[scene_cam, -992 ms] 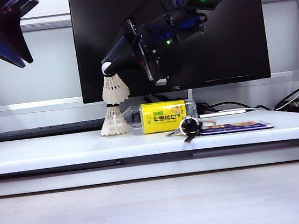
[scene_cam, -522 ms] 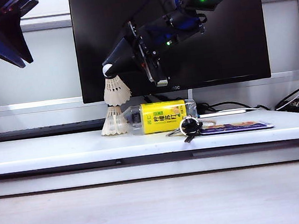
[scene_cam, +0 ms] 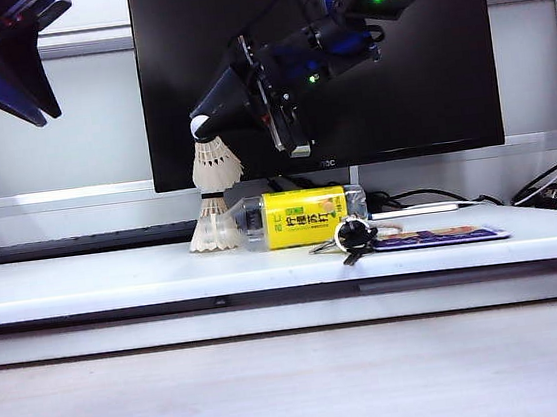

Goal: Stack the badminton balls on the table vertically.

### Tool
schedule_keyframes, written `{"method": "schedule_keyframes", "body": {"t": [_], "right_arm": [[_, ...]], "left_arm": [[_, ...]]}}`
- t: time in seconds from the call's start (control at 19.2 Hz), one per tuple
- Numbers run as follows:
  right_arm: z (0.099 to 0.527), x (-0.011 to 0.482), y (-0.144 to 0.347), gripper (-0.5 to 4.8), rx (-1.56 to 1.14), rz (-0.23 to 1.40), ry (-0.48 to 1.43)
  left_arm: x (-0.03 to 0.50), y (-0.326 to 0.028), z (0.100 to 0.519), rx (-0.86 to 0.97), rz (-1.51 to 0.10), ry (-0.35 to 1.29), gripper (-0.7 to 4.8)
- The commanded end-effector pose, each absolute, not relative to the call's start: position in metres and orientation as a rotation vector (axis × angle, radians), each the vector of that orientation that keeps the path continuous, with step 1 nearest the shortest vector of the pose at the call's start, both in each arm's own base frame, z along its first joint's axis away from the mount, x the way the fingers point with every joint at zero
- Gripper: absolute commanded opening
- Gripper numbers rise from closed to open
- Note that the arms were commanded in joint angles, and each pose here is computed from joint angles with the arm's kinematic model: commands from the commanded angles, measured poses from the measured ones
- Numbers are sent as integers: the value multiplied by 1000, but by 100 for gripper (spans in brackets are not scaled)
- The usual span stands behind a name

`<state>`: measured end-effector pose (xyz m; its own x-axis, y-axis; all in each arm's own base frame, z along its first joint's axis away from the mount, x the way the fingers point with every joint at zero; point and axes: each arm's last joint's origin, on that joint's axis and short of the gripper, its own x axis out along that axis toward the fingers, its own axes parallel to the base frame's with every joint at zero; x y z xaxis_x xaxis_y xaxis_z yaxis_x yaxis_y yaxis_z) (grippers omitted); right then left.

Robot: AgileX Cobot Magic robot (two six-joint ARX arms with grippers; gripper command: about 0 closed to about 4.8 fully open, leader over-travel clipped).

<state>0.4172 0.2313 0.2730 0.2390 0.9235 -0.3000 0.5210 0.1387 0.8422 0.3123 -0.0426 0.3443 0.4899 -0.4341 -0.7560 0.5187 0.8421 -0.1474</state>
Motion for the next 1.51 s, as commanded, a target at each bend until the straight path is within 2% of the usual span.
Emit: {"method": "schedule_keyframes", "body": {"t": [0.05,0.52,0.68,1.1,1.15,1.25,1.36,1.46,1.51], "right_arm": [[275,417,234,116,1508,534,1402],[270,415,240,118,1500,525,1419],[270,415,240,163,1500,525,1419],[269,416,240,163,1495,527,1419],[270,416,241,178,1494,543,1413],[276,418,242,186,1489,616,1373],[287,420,243,185,1474,762,1303],[303,422,241,185,1419,971,1210],[307,423,239,184,1402,1017,1173]], "left_arm": [[312,-42,346,117,-566,874,120],[312,-42,346,116,-566,875,120],[312,-42,346,117,-567,874,120],[312,-42,346,116,-567,874,120],[312,-42,346,116,-567,874,120],[312,-42,346,116,-569,874,120],[312,-43,346,112,-577,870,120],[312,-45,348,55,-680,844,120],[311,-46,348,44,-699,841,120]]}}
